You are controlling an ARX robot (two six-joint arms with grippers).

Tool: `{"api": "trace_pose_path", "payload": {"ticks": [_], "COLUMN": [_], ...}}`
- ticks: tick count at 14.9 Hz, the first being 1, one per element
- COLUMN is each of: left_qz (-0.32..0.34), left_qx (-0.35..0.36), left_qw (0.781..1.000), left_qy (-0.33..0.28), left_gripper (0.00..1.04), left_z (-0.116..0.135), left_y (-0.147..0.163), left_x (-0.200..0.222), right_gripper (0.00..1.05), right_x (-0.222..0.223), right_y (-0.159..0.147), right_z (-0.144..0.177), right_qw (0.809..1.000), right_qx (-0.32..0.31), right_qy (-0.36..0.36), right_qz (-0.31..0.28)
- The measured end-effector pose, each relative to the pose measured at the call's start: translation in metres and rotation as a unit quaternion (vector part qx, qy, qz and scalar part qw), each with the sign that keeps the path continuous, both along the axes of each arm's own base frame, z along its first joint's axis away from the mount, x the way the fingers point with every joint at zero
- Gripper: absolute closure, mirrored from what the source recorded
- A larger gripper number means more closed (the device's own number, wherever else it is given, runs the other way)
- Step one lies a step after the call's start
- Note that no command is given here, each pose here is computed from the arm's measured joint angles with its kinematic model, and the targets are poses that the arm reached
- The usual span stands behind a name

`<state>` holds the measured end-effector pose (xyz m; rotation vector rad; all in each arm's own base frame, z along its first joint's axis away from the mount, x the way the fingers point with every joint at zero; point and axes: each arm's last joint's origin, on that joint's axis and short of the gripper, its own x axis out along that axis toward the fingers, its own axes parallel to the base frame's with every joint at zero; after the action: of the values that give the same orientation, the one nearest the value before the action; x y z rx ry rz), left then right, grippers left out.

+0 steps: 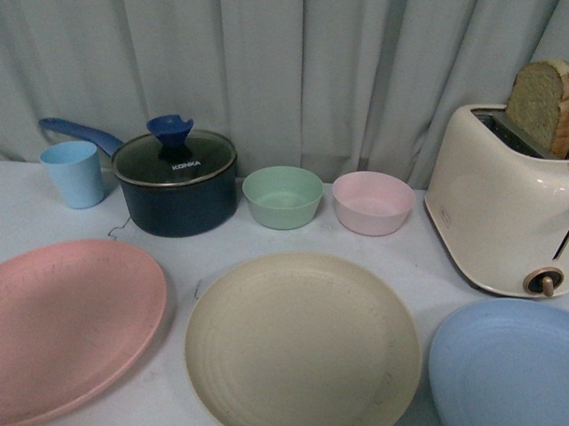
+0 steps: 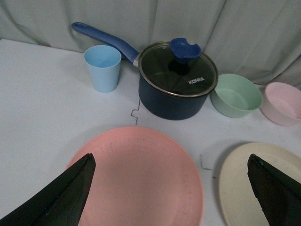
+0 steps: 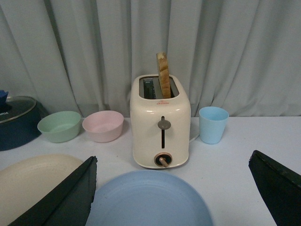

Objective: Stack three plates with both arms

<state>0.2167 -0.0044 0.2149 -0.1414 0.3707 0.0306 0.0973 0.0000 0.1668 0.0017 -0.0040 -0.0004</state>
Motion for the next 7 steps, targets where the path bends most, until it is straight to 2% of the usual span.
{"api": "trace_pose_path", "payload": {"ticks": [3,5,7], "left_qz": [0.018,0.032,0.052], "left_qx": [0.034,0.038,0.039], "left_qw": [0.998,0.993,0.989], "left_qy": [0.045,0.104,0.132], "left_gripper": [0.07,0.07,0.07], "left_z": [-0.034,-0.071,-0.095], "left_y": [0.036,0.056,0.077], "left_x": [0.075,0.094,0.098], "right_gripper": [0.06,0.06,0.06], "right_x": [0.000,0.000,0.000], "right_y": [0.000,0.000,0.000], "right_z": [0.000,0.000,0.000], "right_qw": [1.000,1.000,1.000], "right_qx": [0.000,0.000,0.000], "right_qy": [0.000,0.000,0.000], "right_qz": [0.000,0.000,0.000]}}
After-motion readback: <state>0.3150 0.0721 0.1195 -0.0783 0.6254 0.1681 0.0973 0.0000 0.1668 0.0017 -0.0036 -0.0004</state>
